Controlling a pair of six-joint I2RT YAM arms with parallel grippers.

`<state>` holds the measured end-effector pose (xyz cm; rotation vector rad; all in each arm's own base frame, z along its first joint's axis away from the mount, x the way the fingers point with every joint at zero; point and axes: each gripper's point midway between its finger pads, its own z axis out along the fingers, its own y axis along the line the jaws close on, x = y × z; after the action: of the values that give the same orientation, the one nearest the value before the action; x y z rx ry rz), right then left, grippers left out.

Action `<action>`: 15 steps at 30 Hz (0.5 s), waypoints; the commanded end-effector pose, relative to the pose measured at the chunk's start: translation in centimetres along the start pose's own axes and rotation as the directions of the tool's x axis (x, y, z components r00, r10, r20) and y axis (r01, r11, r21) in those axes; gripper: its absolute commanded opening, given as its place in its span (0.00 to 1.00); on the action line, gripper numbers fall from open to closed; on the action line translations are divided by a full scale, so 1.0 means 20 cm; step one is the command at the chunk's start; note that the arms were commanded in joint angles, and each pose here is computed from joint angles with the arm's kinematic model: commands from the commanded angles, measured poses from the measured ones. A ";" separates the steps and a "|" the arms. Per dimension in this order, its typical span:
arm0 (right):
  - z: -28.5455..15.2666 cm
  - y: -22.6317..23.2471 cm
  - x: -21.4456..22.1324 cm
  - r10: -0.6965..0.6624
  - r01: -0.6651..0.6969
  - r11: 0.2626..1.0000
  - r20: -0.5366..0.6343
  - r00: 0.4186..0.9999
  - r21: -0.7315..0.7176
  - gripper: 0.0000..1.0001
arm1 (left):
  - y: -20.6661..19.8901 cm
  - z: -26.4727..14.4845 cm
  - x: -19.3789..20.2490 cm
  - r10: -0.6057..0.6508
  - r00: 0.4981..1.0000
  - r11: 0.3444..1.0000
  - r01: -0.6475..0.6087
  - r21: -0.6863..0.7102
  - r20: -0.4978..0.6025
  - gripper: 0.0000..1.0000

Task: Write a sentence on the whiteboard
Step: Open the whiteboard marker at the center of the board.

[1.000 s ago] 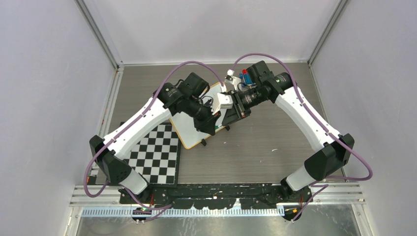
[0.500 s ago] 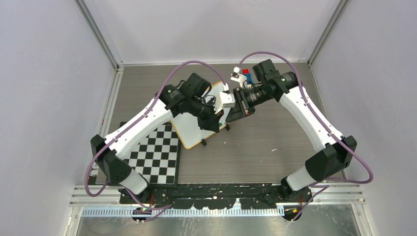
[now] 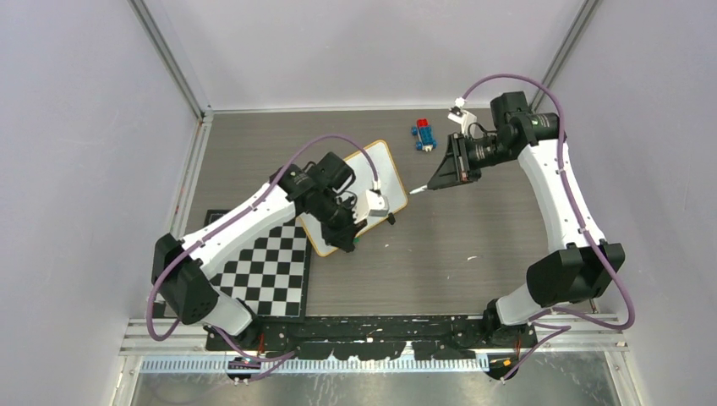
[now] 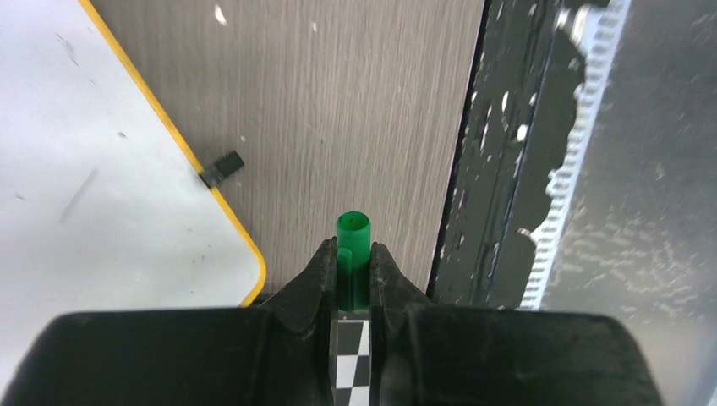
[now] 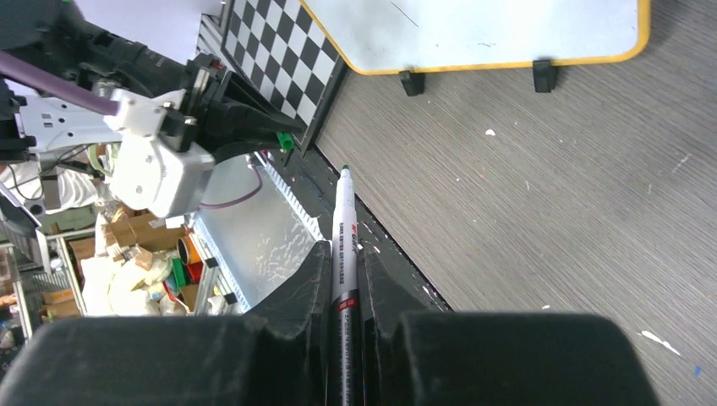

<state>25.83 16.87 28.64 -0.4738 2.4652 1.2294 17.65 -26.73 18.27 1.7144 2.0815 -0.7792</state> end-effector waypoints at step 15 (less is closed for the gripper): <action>-0.02 -0.14 0.03 0.066 -0.069 0.997 0.130 0.989 0.023 0.00 | 0.17 0.37 0.58 0.232 0.918 0.957 -0.274 -0.090 -0.320 0.11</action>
<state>25.78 14.89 25.02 -0.2957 2.4980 1.2246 15.79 -20.39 6.38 2.0554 2.1237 -0.4065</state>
